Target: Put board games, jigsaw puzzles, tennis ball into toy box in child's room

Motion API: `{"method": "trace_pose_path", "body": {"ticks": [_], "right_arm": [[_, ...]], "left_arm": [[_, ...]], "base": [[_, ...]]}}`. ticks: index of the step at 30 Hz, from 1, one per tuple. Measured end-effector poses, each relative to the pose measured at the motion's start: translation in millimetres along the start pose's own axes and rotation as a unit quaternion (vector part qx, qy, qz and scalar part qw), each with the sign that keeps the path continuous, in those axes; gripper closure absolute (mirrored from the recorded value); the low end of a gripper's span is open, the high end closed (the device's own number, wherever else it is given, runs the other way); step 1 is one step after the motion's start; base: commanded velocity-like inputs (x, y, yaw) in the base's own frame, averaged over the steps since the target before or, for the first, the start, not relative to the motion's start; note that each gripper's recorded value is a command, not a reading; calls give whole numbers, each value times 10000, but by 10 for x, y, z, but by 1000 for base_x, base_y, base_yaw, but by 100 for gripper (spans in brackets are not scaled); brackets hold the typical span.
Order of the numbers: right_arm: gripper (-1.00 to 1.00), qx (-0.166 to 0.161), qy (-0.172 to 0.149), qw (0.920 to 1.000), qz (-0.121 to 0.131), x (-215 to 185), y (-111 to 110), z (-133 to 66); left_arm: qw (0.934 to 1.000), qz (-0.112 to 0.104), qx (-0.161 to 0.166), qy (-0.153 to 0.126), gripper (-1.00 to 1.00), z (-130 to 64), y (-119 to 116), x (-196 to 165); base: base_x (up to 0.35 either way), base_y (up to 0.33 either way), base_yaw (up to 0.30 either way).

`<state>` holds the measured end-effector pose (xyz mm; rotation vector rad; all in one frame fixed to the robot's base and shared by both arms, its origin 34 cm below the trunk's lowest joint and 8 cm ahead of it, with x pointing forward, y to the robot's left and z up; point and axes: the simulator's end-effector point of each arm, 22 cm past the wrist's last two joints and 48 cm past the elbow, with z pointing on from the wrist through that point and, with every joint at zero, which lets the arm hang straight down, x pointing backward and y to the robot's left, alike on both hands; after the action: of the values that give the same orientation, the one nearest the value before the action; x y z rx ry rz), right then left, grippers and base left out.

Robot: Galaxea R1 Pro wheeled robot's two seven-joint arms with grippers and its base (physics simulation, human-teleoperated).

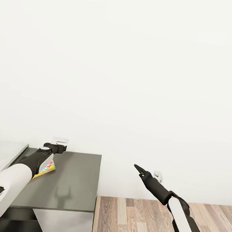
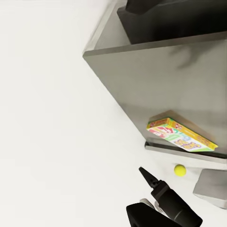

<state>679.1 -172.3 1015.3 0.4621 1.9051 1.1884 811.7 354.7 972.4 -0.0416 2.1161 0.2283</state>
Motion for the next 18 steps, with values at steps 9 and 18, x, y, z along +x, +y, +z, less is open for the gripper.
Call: {"method": "trace_pose_path", "body": {"ticks": [9,18], "right_arm": [[-100,49,36,10000,38,34,-76,15],[-100,88,67,9999,79,66,-143,33]], "left_arm": [[10000,36,9,90,-100,48,-5,94],[9999,68,-9,158,-100,98,25,186]], "base": [[0,0,0],[0,0,0]]}}
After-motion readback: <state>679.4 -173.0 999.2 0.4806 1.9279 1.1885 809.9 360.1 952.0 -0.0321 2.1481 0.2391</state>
